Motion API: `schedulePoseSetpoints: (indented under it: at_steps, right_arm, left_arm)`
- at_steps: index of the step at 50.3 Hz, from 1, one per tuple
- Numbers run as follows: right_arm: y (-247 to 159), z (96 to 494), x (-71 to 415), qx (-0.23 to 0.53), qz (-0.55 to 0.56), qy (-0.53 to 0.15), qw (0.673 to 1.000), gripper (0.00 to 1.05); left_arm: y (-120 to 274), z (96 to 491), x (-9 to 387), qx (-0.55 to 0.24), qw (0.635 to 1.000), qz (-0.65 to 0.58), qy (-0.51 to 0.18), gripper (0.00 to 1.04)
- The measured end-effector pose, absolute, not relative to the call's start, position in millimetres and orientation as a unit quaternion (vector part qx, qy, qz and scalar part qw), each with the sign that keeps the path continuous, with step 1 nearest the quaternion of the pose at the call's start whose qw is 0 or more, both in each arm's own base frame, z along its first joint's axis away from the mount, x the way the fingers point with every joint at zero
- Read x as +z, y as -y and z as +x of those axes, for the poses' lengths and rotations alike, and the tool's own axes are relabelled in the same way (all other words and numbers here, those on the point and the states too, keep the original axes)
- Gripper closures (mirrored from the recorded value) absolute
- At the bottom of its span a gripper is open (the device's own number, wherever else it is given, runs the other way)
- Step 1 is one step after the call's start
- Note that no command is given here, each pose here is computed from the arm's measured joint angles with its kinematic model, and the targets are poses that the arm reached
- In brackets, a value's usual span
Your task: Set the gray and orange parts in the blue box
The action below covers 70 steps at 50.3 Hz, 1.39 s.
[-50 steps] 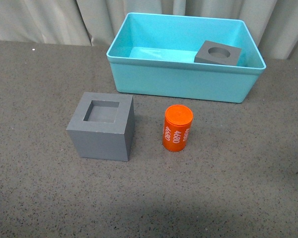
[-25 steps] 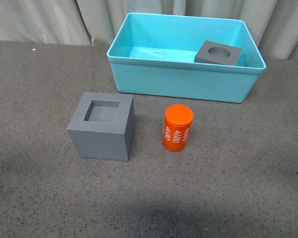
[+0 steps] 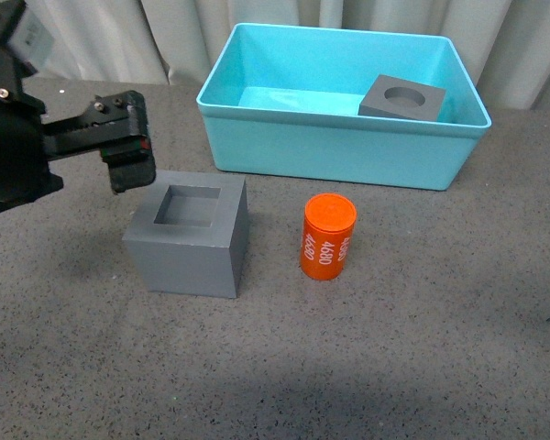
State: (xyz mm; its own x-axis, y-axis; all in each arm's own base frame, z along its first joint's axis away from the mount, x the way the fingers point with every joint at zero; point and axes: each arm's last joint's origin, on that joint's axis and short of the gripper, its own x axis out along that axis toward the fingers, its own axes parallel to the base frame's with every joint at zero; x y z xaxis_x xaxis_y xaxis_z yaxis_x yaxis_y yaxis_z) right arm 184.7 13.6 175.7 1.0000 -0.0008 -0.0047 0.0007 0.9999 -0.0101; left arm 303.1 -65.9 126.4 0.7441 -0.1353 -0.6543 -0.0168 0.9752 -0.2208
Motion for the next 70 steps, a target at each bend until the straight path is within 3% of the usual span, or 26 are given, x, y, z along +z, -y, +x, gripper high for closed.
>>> schedulePoseSetpoints:
  at_steps: [16,28,41,50,61,70]
  right_arm:
    - [-14,185,176,0.0,-0.005,-0.002,1.0,0.1]
    - [-14,185,176,0.0,-0.005,-0.002,1.0,0.1]
    - [-14,185,176,0.0,-0.005,-0.002,1.0,0.1]
    - [-14,185,176,0.0,-0.005,-0.002,1.0,0.1]
    - [-14,185,176,0.0,-0.005,-0.002,1.0,0.1]
    - [-14,185,176,0.0,-0.005,-0.002,1.0,0.1]
  left_arm:
    - [74,322,100,-0.036,0.918,-0.09,-0.385,0.07]
    - [81,326,102,-0.051,0.916,-0.075,-0.39,0.52]
    - [90,325,104,-0.06,0.917,-0.054,-0.391,0.85]
    - [93,324,115,-0.065,0.926,-0.04,-0.37,0.88]
    - [101,335,186,-0.078,0.961,-0.057,-0.26,0.88]
    - [113,370,226,-0.091,0.977,-0.074,-0.178,0.88]
